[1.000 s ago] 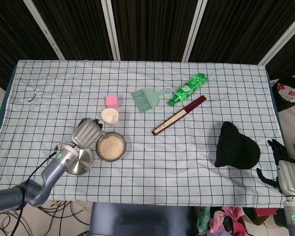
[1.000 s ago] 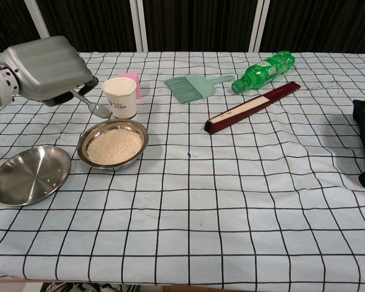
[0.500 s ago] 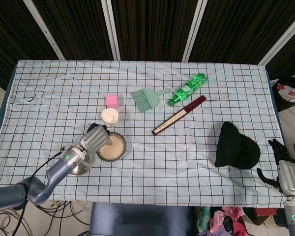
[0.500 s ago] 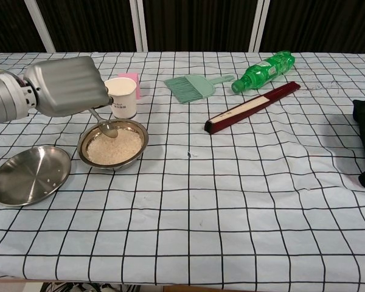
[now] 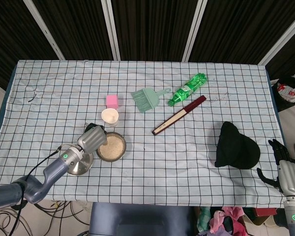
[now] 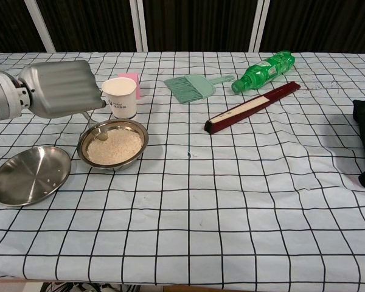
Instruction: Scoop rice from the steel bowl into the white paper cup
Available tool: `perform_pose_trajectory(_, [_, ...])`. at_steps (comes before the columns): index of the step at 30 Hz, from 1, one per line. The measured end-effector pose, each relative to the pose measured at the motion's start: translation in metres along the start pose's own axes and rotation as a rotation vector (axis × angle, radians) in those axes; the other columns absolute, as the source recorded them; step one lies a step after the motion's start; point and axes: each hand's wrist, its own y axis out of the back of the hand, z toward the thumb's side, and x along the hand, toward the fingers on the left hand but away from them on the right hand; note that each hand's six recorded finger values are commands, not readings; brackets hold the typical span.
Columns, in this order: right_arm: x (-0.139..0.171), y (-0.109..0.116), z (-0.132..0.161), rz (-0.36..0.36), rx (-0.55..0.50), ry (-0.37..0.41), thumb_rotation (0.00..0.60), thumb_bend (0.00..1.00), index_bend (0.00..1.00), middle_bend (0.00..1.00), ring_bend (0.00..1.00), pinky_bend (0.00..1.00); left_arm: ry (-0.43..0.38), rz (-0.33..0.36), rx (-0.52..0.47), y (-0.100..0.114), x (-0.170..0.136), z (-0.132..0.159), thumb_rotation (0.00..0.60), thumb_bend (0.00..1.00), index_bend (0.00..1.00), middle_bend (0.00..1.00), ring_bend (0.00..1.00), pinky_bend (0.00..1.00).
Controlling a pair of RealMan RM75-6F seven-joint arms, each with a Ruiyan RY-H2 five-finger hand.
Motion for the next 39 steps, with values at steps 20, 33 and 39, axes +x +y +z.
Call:
perform_pose_trajectory(20, [0.000, 0.002, 0.001, -0.015, -0.014, 0.008, 0.600, 0.30, 0.08, 0.00, 0.00, 0.21, -0.066, 0.025, 0.053, 0.015, 0.014, 0.019, 0.600, 0.46, 0.58, 0.59, 1.00, 1.00])
perform_pose_trajectory(33, [0.000, 0.002, 0.001, -0.018, -0.017, 0.007, 0.600, 0.30, 0.08, 0.00, 0.00, 0.21, -0.041, -0.013, -0.047, 0.014, 0.018, 0.032, 0.600, 0.46, 0.58, 0.59, 1.00, 1.00])
perform_pose_trajectory(39, [0.000, 0.002, 0.001, -0.019, -0.017, 0.009, 0.600, 0.30, 0.08, 0.00, 0.00, 0.21, -0.012, -0.021, -0.094, 0.015, 0.019, 0.032, 0.600, 0.46, 0.58, 0.59, 1.00, 1.00])
